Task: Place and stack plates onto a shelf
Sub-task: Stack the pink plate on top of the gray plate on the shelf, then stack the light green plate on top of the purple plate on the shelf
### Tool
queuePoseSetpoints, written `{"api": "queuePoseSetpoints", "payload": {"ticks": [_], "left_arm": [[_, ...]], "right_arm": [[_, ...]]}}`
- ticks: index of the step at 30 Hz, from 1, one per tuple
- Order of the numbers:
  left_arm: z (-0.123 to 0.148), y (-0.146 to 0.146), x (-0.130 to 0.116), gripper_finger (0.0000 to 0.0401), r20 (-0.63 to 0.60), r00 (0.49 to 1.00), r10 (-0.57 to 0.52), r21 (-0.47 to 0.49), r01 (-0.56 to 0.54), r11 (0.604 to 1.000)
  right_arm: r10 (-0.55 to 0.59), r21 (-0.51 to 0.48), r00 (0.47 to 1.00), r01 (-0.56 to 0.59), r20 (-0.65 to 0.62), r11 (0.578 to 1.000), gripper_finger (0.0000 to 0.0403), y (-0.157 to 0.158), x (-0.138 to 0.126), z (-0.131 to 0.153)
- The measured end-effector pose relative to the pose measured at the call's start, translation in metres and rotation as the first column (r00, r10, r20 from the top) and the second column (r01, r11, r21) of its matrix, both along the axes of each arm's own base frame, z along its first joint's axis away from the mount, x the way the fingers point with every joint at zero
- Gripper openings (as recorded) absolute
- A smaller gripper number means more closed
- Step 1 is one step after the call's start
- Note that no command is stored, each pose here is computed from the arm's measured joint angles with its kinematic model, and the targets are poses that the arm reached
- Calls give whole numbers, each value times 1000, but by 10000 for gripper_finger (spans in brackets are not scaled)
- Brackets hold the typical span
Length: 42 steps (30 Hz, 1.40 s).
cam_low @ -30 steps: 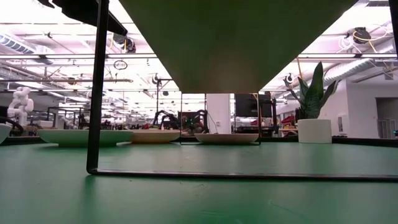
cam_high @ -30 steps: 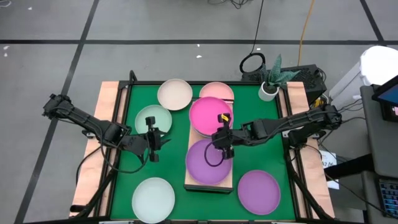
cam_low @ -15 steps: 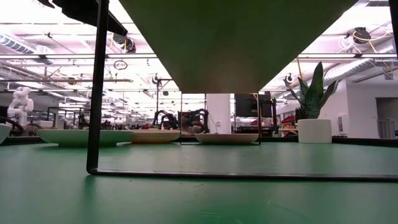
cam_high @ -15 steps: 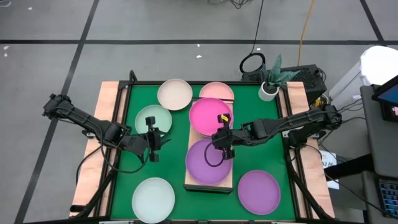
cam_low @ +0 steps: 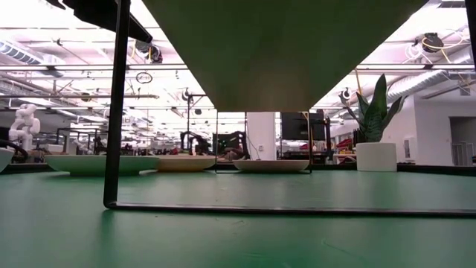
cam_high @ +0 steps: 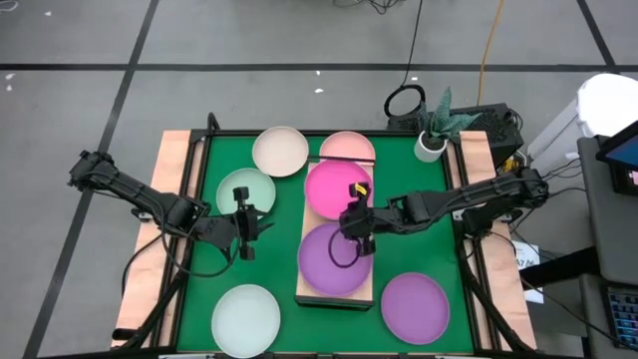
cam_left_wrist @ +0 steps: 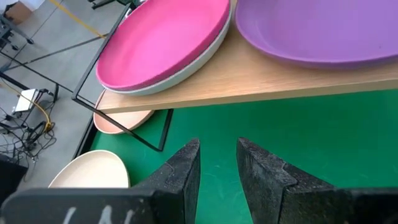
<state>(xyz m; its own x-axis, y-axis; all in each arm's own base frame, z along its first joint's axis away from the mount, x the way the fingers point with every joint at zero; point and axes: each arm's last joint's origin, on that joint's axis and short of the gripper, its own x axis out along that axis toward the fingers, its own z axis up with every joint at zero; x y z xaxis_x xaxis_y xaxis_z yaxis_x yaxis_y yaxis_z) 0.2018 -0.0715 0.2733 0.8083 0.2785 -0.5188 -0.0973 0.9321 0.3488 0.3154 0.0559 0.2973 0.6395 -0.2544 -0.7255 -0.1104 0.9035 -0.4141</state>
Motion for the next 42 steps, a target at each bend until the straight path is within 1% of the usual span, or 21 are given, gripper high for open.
{"api": "queuePoseSetpoints", "payload": {"ticks": [7,12,14,17,20,22,24,26,30,33,35,38,42], "left_arm": [[0,-1,0,111,3,1000,-1,-45,1,999],[-4,-1,-2,111,-28,1000,-1,-129,-3,992],[-6,-1,-4,111,-52,998,20,-168,-28,985],[-11,1,-8,111,-100,992,76,-206,-95,974],[-18,2,-15,111,-167,978,127,-228,-164,960],[-27,1,-18,114,-197,969,149,-230,-193,954],[-40,2,-22,125,-232,959,165,-218,-217,951],[-53,3,-25,143,-247,952,182,-216,-238,947],[-76,8,-35,197,-302,928,218,-164,-276,947],[-89,11,-40,235,-326,919,223,-140,-280,950],[-97,11,-43,253,-348,915,203,-141,-266,954],[-108,11,-48,264,-376,910,177,-139,-244,960],[-123,16,-57,266,-411,890,198,-102,-261,960]], "right_arm": [[11,11,1000,-11,6,1000,100,7,-2,1],[21,58,998,-25,66,998,100,20,-11,12],[19,89,995,-28,100,996,100,27,-16,18],[30,130,990,-48,141,990,100,38,-26,27],[46,159,985,-74,168,985,100,51,-35,32],[47,160,982,-77,185,984,100,59,-41,32],[56,143,979,-85,196,986,100,66,-45,32],[67,139,978,-96,200,986,100,71,-50,32],[94,153,969,-131,227,980,100,82,-54,35],[117,156,962,-159,245,975,100,88,-55,36],[126,157,960,-169,250,973,100,90,-56,37],[139,160,956,-184,258,970,100,94,-58,37],[152,160,954,-197,260,967,100,98,-60,37]]}}
